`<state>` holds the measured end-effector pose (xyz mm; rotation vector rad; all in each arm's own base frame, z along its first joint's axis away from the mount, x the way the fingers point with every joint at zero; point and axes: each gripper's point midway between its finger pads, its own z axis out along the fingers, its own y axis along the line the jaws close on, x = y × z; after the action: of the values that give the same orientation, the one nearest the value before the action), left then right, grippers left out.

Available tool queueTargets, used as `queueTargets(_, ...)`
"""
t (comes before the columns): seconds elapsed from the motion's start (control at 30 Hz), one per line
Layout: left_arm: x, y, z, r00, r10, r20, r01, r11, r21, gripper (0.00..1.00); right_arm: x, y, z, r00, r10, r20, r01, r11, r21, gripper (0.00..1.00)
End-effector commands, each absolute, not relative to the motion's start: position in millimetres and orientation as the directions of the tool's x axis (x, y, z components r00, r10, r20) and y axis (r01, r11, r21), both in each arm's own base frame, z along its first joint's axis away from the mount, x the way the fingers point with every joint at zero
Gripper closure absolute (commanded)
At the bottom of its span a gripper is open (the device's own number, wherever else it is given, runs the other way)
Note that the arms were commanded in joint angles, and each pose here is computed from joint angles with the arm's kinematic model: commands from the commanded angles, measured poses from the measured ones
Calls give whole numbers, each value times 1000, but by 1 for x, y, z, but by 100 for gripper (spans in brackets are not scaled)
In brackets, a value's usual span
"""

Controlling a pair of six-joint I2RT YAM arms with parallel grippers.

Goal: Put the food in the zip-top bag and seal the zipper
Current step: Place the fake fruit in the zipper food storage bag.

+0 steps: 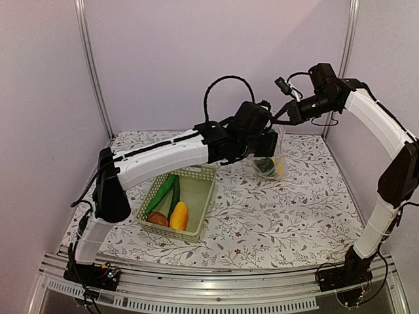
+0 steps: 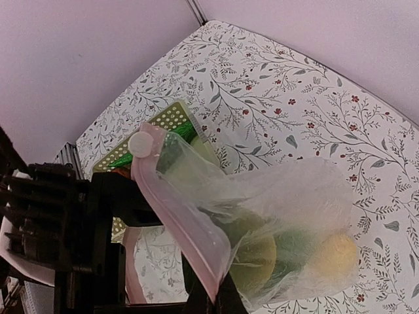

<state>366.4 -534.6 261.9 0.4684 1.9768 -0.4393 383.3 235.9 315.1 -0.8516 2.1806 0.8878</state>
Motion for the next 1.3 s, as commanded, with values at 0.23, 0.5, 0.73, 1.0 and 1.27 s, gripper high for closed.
queueTargets(0.23,374,-527,310,-322,44,-946,494,860,-129,0,383,240,340,-573,-280,-770,-758,538,369,100)
queueTargets(0.5,315,-512,410,-134,-102,-986,644,747,-165,0,396,234,332,-590,-275,-760,-739,563,370,100)
queueTargets(0.73,305,-474,409,-124,-75,-989,606,784,-136,0,405,220,331,-571,-283,-770,-726,612,313,100)
queueTargets(1.0,321,-379,307,-351,54,-935,421,901,-107,5,423,184,335,-576,-243,-781,-677,677,289,100)
queueTargets(1.27,327,-290,228,-598,52,-800,281,948,-148,20,431,168,347,-537,-244,-807,-662,715,225,100)
